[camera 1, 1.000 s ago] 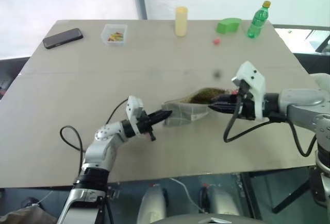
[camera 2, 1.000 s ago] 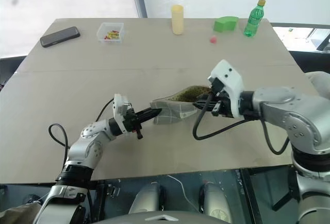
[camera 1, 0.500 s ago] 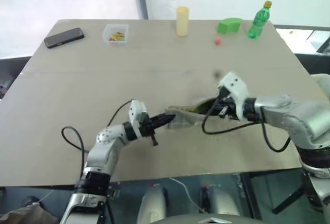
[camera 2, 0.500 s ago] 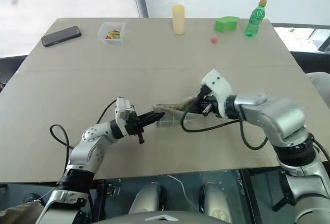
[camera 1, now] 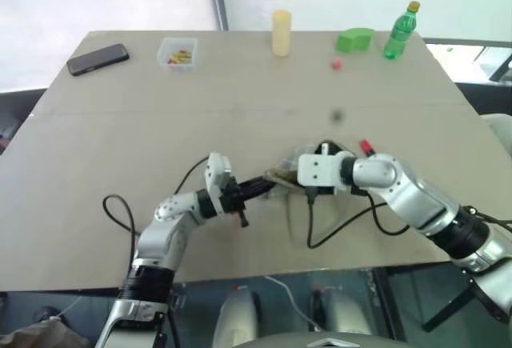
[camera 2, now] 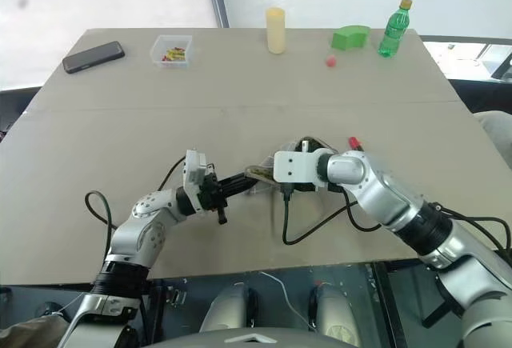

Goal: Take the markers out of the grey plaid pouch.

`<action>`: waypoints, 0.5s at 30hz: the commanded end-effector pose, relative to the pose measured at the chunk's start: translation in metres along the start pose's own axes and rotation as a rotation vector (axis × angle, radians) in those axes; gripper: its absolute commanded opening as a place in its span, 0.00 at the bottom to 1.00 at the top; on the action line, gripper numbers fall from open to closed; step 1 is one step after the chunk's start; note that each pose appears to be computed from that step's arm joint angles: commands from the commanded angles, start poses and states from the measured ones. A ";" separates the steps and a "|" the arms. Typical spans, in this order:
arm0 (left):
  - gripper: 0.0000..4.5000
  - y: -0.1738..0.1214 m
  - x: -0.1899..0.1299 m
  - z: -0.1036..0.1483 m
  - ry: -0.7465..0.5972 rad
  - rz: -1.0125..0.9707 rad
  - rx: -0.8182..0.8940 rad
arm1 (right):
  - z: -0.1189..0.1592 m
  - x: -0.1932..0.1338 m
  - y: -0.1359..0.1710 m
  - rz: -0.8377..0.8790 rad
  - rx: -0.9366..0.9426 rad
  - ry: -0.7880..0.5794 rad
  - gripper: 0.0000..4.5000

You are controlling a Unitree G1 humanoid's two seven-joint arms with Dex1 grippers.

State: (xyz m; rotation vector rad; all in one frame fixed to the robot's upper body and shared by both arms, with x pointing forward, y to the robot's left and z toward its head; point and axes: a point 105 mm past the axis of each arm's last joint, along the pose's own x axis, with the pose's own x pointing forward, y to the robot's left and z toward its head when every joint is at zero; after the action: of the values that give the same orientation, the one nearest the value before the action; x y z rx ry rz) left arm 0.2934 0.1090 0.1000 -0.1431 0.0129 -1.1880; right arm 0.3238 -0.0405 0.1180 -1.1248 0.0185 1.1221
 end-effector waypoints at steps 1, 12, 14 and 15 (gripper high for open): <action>0.00 -0.006 0.008 0.019 -0.054 -0.032 0.041 | -0.004 0.015 0.001 0.023 -0.121 0.014 0.77; 0.00 -0.023 0.016 0.020 -0.069 -0.060 0.070 | -0.039 0.057 0.012 0.105 -0.233 0.124 0.77; 0.00 -0.024 0.016 0.020 -0.073 -0.053 0.077 | -0.042 0.061 0.019 0.139 -0.237 0.121 0.77; 0.00 -0.023 0.016 0.021 -0.078 -0.045 0.080 | -0.042 0.062 0.021 0.158 -0.239 0.116 0.77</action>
State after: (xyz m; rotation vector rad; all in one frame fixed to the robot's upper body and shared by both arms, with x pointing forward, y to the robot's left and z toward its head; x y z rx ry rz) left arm 0.2883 0.1031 0.1005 -0.1497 0.0061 -1.1516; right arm 0.3582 -0.0028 0.0972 -1.3568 -0.1389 1.1914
